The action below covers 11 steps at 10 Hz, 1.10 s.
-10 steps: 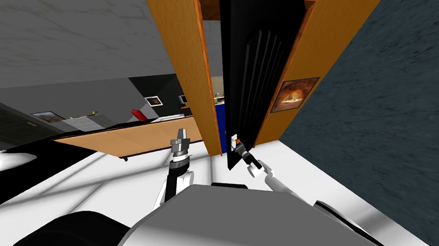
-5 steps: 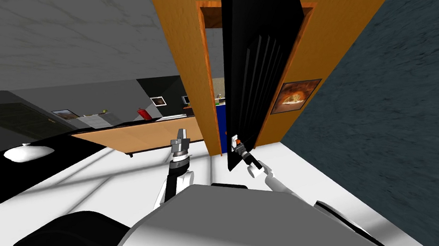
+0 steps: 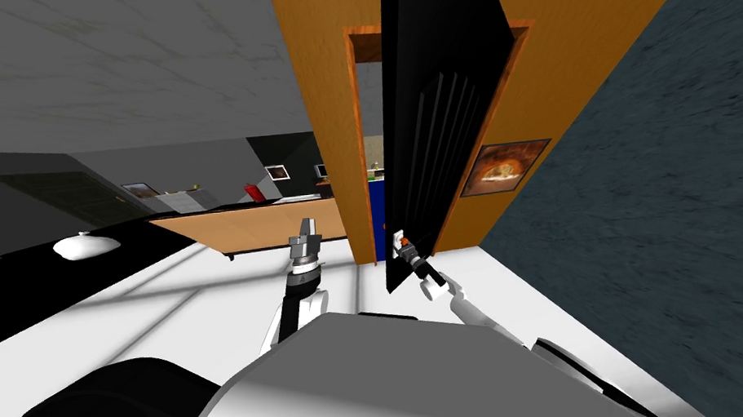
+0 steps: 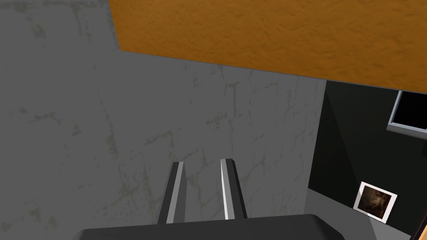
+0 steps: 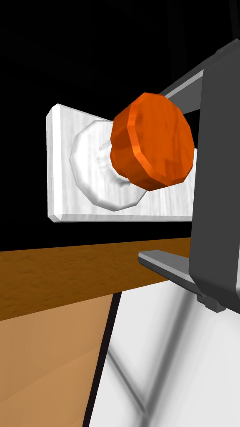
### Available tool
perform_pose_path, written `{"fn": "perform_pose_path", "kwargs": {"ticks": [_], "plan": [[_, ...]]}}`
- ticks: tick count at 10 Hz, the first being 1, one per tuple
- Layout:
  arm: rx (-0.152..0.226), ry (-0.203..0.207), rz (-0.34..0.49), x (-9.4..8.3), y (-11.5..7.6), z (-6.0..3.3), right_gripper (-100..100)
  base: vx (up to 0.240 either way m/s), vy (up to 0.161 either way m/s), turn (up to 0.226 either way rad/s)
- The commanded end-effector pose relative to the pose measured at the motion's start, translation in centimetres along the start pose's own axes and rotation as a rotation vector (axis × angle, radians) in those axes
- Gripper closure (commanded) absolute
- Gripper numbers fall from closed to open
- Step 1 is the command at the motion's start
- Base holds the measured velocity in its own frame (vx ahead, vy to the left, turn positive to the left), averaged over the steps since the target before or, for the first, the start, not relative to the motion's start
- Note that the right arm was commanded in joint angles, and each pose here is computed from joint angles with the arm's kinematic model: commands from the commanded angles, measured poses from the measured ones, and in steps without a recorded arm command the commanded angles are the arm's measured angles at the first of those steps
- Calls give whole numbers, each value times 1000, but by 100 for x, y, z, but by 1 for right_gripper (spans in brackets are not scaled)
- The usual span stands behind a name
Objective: Pull the door open
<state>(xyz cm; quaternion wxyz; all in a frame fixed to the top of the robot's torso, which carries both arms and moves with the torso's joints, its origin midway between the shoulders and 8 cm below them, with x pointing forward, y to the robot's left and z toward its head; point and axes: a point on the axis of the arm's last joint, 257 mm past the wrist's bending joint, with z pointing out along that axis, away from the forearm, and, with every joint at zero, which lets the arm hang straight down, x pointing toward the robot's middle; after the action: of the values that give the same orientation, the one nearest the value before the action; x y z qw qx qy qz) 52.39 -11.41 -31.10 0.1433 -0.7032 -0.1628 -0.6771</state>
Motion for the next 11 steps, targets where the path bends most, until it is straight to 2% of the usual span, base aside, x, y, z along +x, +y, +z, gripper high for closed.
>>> {"fn": "perform_pose_path", "kwargs": {"ticks": [1, 4, 6, 7, 8, 9, 11], "plan": [[-15, -6, 10, 19, 176, -5, -100, -59, 23, 117], [-54, -17, 21, 78, 611, -5, -100, -46, 39, 118], [-72, -20, 26, 119, 804, -8, -100, -15, 30, 86], [-77, -20, 28, 132, 858, -9, -100, 1, 25, 80], [-72, -21, 24, 132, 810, -2, -100, 3, 8, 10], [-72, -21, 24, 132, 810, -2, 100, 2, -3, -16], [-72, -21, 24, 132, 810, -2, 100, 1, -4, 3]]}}
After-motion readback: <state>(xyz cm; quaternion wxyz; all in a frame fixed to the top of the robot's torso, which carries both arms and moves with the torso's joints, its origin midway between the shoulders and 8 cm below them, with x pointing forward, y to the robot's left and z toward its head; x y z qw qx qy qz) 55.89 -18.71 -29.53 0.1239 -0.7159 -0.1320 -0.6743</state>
